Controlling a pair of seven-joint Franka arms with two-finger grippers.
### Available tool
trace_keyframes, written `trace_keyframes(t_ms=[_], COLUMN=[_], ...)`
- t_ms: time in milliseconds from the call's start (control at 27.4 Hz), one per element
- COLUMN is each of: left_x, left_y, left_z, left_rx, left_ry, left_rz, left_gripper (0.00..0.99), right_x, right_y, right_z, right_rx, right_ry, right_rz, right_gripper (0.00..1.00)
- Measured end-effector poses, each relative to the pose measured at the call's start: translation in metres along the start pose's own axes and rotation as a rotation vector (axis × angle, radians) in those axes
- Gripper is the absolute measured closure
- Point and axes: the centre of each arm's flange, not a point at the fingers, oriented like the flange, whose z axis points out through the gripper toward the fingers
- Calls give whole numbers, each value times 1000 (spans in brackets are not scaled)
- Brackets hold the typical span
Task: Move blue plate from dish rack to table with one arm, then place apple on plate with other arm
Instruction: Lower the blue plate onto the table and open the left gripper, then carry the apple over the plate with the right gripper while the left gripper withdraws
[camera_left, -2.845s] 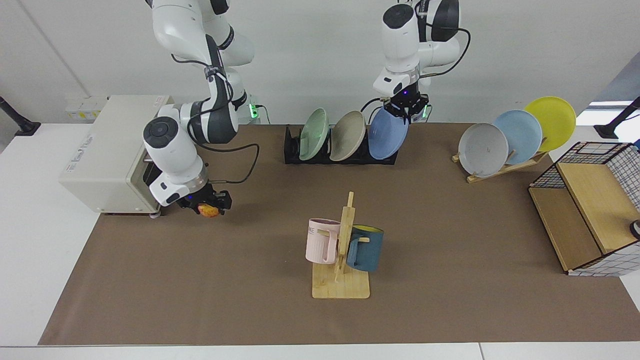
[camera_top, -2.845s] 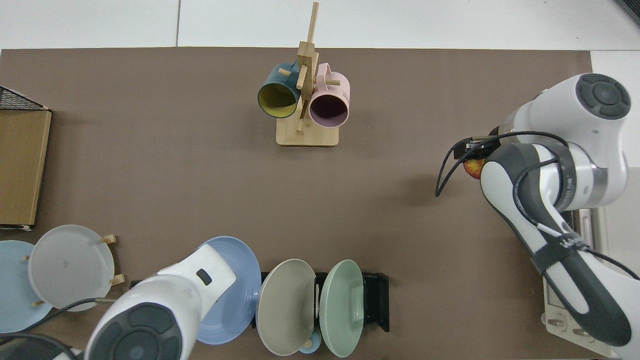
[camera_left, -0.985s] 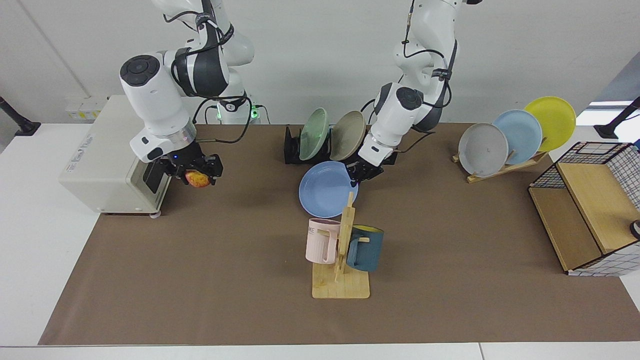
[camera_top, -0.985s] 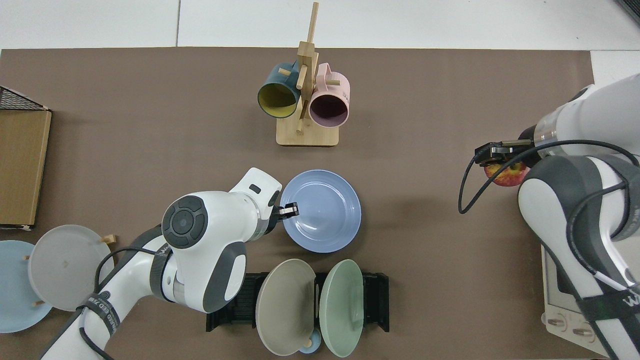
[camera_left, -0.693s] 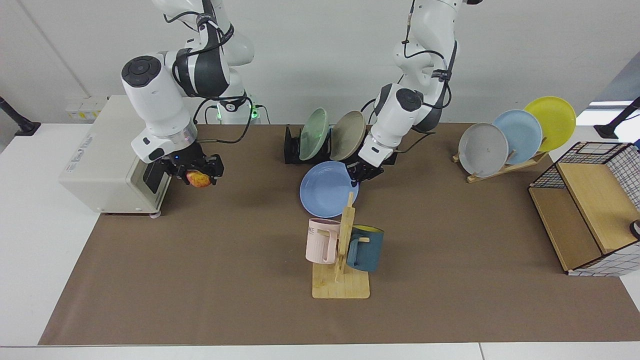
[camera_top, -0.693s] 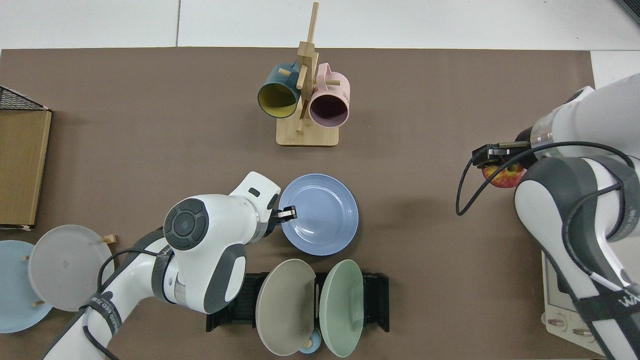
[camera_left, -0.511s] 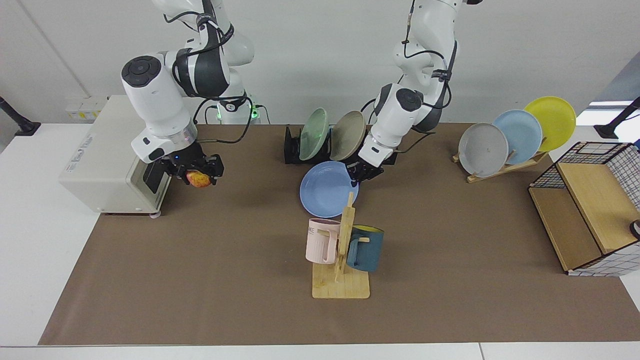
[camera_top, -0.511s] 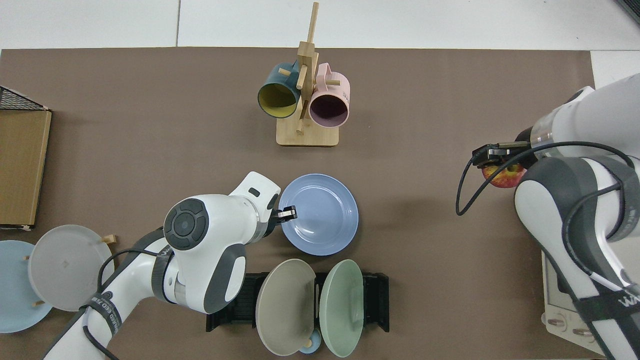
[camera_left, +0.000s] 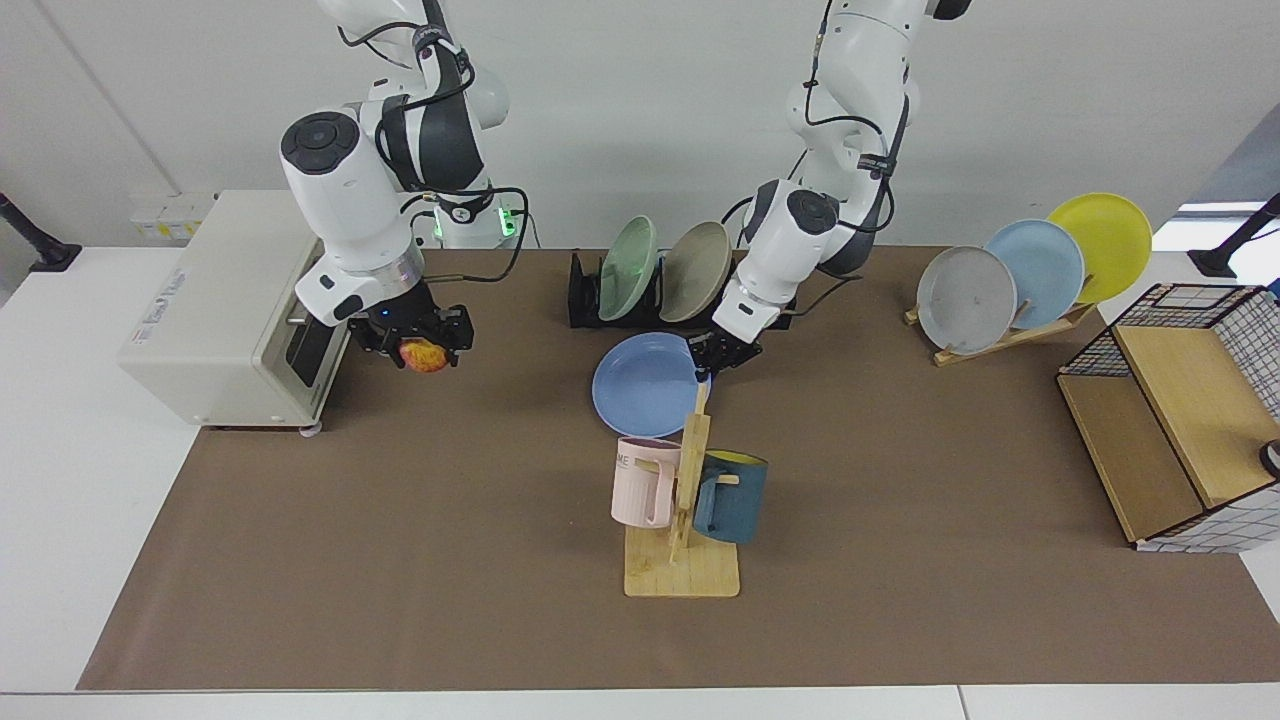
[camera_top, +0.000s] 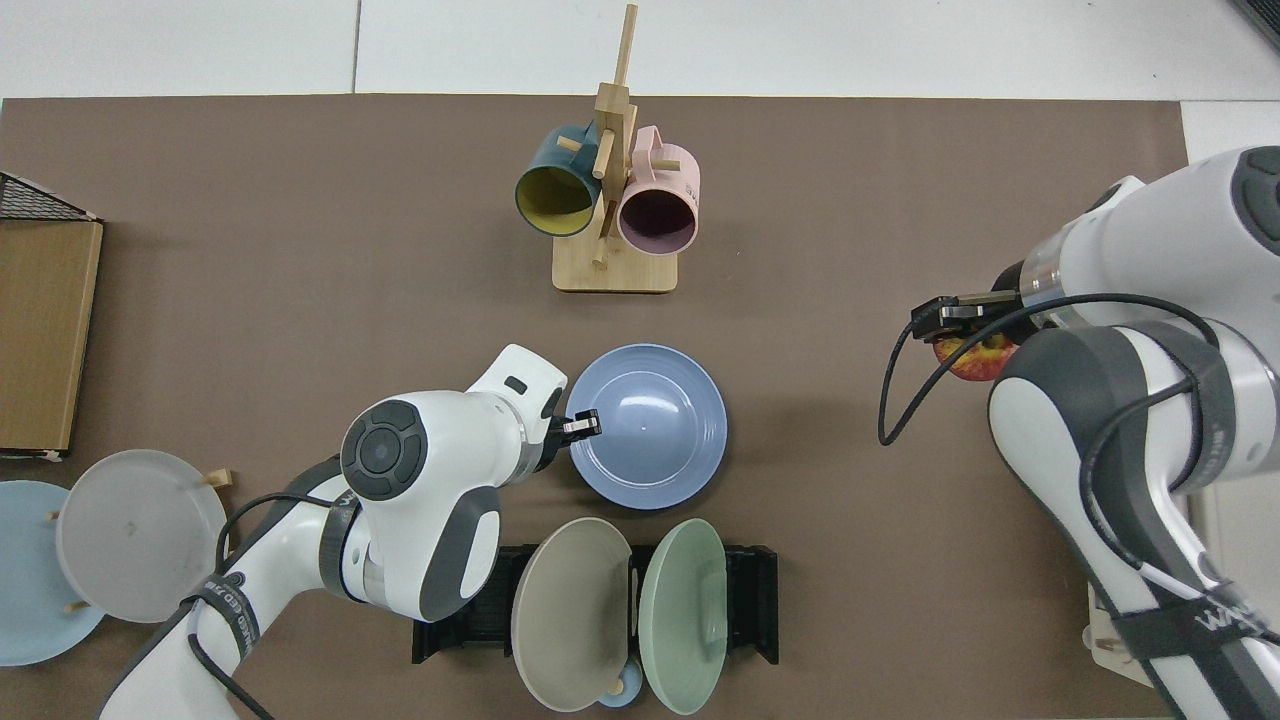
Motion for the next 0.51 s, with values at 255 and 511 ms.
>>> trace_keyframes(t_ms=[255,511], left_x=[-1,28], left_y=[-3,-11], left_z=[4,-26], left_rx=[23,115], left_ry=[-44,-103], left_rz=[24,62], left_gripper=[388,13], right_x=[-4,-16], right_y=[-28,-73], right_z=[1,5], right_rx=[2,1], right_ry=[-1,-10], right_rz=[1,39], right_gripper=[264,264])
